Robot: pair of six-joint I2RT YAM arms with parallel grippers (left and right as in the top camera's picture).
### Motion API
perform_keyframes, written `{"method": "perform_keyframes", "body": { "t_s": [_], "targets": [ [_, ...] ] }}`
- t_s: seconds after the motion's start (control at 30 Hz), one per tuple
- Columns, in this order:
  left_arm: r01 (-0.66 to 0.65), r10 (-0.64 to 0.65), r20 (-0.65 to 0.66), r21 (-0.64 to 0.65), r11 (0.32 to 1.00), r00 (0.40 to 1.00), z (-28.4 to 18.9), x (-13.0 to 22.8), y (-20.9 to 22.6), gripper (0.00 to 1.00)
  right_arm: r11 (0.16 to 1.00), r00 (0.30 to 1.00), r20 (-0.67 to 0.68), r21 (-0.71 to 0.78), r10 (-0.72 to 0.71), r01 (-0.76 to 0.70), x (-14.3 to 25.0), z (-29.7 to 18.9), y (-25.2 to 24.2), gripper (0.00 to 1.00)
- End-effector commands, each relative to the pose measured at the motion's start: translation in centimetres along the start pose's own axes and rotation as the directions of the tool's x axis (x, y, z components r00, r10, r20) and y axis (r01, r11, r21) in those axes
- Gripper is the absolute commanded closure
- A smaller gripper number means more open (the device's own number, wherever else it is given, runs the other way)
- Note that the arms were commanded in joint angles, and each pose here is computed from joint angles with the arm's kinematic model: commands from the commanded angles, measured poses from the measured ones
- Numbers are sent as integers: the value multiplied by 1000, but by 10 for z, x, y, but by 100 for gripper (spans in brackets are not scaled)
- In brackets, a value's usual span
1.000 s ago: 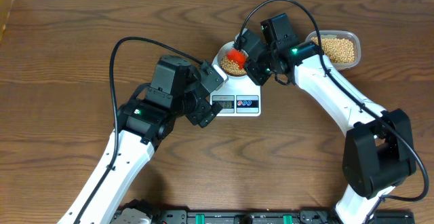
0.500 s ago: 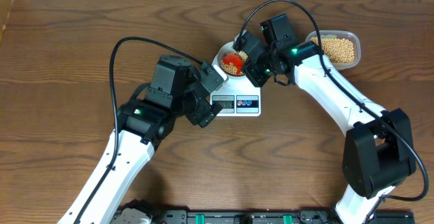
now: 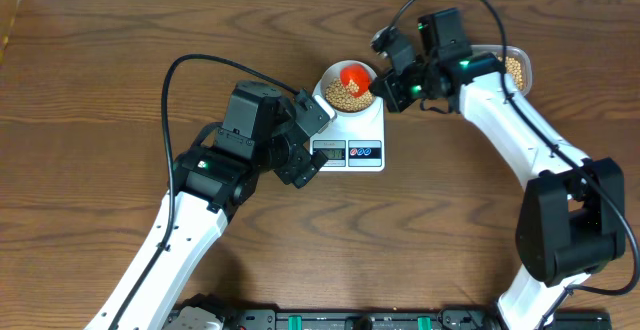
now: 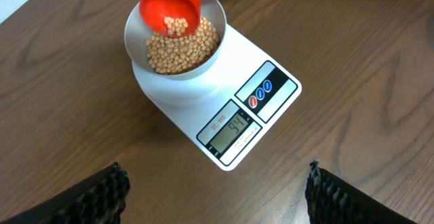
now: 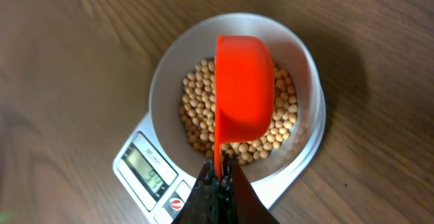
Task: Scoop item into bowl and weigh 50g on scale
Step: 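Tilt the scoop with the right gripper to pour soybeans into the bowl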
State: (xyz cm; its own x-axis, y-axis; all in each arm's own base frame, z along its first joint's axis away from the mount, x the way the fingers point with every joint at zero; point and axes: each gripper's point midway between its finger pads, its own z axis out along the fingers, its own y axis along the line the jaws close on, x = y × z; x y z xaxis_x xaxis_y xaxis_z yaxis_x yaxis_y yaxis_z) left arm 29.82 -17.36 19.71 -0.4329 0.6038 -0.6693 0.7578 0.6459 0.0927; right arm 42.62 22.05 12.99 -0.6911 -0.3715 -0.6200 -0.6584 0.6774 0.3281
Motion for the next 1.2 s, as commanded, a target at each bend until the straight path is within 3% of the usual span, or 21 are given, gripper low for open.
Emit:
{"method": "perform_keyframes", "body": {
  "t_s": [0.0,0.27,1.17],
  "targets": [
    [-9,9,9,8,1000,1000,-1,-2,-1,14,986,996,57,-157,67,-57,-10,-10,11,99],
    [-9,9,9,8,1000,1000,-1,-2,-1,14,972,992,88,-224,88,-66,-16,-17,15,99],
    [-9,9,9,8,1000,1000,-1,-2,-1,14,977,993,88,-207,80,-60,-16,-16,12,99]
  ]
}}
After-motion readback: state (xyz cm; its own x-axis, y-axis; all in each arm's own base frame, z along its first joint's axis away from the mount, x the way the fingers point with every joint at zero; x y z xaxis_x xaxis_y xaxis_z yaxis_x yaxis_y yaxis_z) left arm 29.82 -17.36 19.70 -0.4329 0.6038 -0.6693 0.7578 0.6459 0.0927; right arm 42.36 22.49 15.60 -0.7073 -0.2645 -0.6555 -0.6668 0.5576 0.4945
